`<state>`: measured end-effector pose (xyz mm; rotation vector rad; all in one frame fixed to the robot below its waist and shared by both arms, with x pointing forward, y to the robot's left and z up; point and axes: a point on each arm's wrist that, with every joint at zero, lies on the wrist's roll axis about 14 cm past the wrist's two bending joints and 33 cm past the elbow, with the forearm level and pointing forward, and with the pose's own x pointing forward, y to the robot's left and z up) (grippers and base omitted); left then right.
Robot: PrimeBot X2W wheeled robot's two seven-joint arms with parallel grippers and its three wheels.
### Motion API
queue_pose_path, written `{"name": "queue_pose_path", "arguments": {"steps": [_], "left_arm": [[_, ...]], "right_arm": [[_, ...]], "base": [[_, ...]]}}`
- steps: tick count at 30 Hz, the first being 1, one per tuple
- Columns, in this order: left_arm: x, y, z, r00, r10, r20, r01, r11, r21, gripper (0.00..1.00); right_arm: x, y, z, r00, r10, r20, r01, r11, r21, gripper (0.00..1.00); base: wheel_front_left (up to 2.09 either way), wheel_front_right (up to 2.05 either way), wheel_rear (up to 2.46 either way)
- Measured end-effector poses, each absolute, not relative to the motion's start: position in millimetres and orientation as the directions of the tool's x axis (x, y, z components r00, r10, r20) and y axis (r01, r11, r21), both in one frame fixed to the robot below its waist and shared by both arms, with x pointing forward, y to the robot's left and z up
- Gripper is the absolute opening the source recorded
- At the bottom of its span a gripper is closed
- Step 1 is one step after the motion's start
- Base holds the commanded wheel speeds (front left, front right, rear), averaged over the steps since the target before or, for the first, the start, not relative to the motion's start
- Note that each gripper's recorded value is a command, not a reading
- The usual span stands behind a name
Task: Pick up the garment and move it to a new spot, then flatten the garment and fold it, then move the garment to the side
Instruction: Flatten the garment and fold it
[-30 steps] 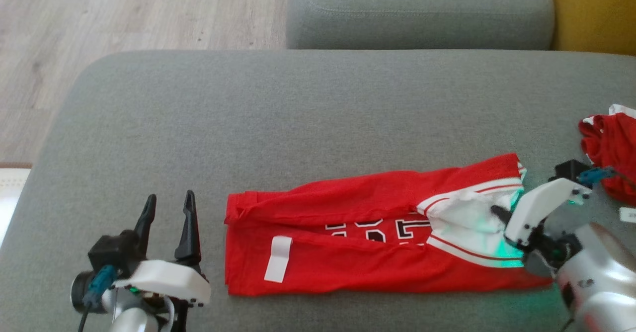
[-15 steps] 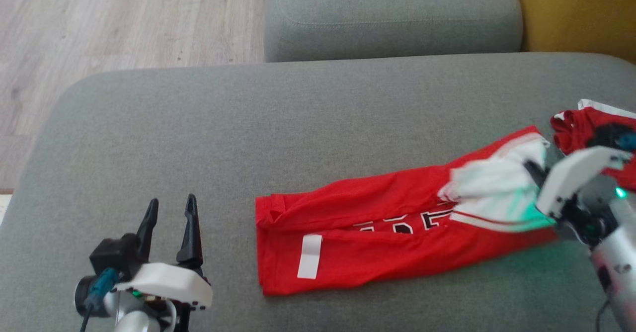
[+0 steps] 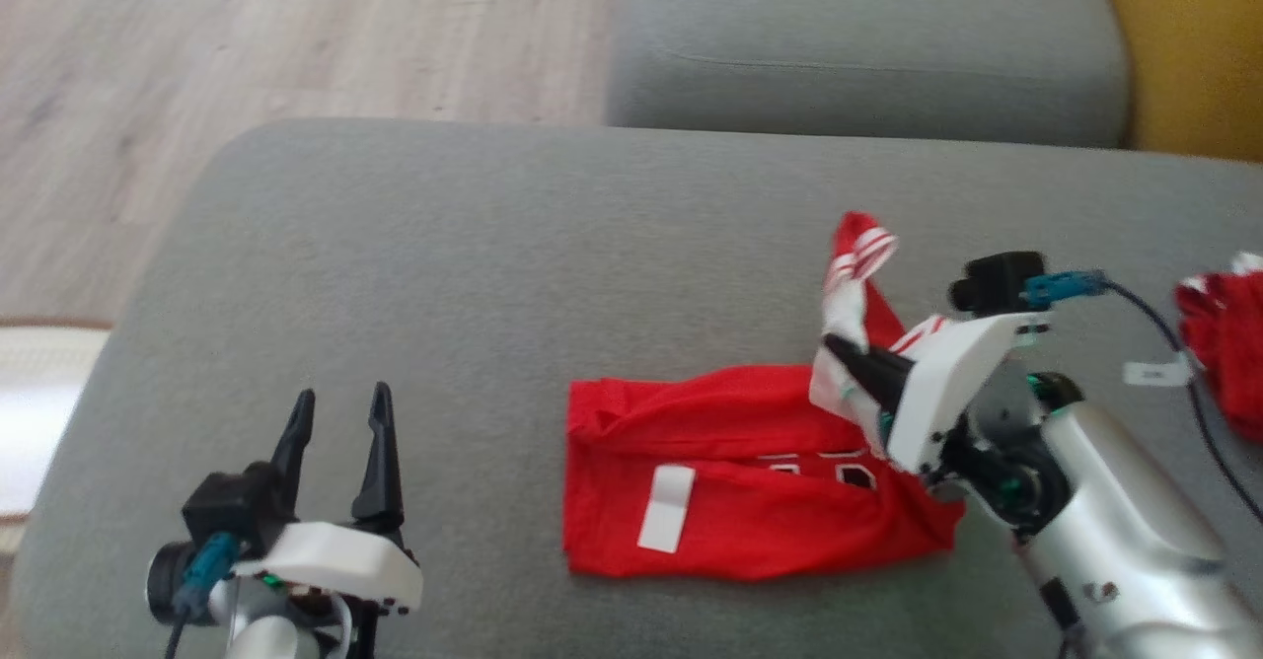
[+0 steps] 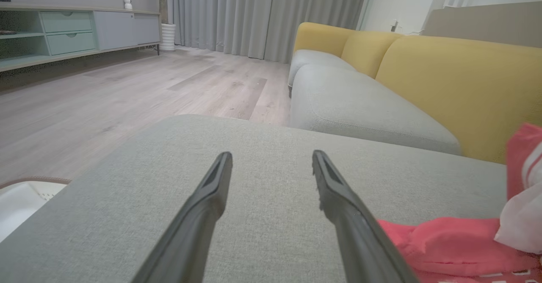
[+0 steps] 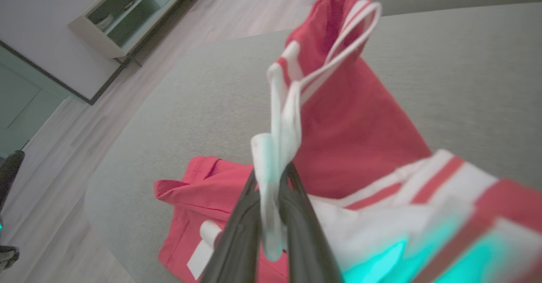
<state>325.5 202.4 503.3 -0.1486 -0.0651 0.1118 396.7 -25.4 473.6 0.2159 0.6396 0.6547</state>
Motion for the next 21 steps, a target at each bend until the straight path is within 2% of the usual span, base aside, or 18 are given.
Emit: {"name": "queue_pose_path", "arguments": {"steps": [9,16,17,18,19,21], "left_arm": [[299.7,228.9,491.9,0.976,0.217,0.026,-0.210,0.964,-0.163,1.00],[288.3,244.9,484.5,0.962,0.274,0.002,-0.270,0.949,-0.162,1.00],[288.4,245.0,483.8,0.962,0.275,0.000,-0.271,0.949,-0.162,1.00],[288.9,244.4,483.2,0.963,0.271,-0.002,-0.268,0.950,-0.163,1.00],[289.7,243.9,483.0,0.963,0.269,-0.003,-0.265,0.950,-0.164,1.00],[291.7,242.1,482.2,0.965,0.263,-0.006,-0.260,0.952,-0.164,1.00]], "right_arm": [[371.2,48.3,449.3,0.423,0.708,-0.566,-0.584,0.690,0.427,0.00],[360.9,64.0,426.2,0.357,0.696,-0.622,-0.582,0.687,0.435,0.00],[358.9,65.1,422.9,0.347,0.695,-0.630,-0.577,0.688,0.440,0.08],[357.3,66.0,420.7,0.341,0.694,-0.634,-0.574,0.688,0.444,0.25],[355.8,66.9,419.4,0.337,0.695,-0.636,-0.573,0.687,0.447,0.25],[354.3,69.9,419.8,0.340,0.704,-0.624,-0.569,0.682,0.459,0.16]], "base": [[0.00,0.00,0.00],[0.00,0.00,0.00],[0.00,0.00,0.00],[0.00,0.00,0.00],[0.00,0.00,0.00],[0.00,0.00,0.00]]}}
